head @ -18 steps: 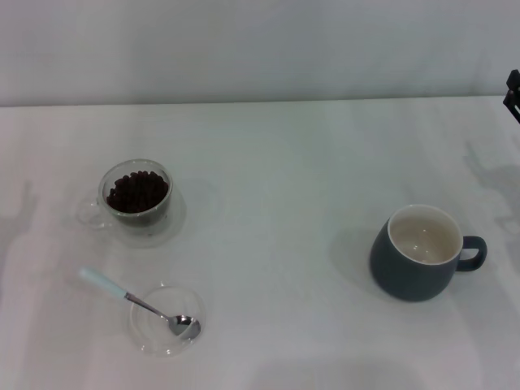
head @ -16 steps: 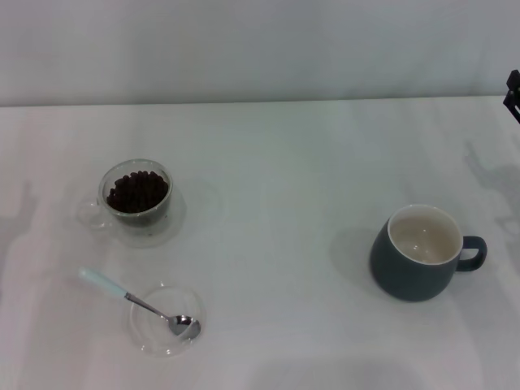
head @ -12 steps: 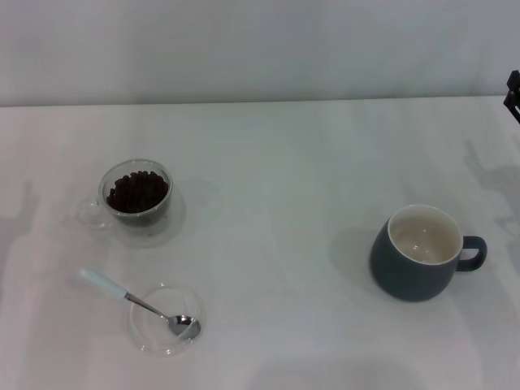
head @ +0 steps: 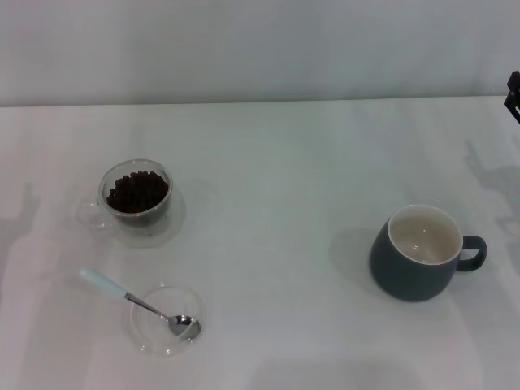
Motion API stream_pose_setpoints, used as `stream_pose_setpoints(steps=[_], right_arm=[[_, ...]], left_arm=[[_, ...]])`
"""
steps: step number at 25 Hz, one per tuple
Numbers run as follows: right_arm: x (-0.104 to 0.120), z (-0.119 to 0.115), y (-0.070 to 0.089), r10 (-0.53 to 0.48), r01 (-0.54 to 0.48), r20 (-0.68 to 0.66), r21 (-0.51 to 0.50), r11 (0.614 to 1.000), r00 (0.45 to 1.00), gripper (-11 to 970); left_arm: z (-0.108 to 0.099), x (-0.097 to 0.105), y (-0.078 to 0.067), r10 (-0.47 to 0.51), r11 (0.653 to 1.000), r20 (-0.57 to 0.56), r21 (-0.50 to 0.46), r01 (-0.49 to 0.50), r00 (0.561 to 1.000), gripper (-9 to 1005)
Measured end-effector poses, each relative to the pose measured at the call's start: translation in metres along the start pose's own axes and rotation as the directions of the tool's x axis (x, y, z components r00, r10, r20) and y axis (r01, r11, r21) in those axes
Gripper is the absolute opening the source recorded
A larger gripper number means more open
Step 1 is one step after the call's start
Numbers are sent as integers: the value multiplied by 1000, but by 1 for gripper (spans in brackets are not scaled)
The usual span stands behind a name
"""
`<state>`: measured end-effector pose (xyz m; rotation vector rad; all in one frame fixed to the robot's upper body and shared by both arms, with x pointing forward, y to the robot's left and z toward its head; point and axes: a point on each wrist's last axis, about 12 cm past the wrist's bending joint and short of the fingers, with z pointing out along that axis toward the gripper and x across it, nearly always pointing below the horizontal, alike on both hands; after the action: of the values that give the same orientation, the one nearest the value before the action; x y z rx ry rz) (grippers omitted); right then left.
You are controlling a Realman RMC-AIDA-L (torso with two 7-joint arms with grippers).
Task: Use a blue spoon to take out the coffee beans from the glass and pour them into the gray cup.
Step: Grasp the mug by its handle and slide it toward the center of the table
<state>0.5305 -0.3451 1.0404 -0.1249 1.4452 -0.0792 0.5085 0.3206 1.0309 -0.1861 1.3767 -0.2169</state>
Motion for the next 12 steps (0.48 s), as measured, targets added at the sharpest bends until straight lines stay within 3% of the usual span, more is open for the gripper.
stream_pose_setpoints(steps=[12], right_arm=[[-1,1,1,0,0,3,-3,1000,1000,876]], left_arm=[[1,0,-1,0,1000,3,3,0,1000,818]])
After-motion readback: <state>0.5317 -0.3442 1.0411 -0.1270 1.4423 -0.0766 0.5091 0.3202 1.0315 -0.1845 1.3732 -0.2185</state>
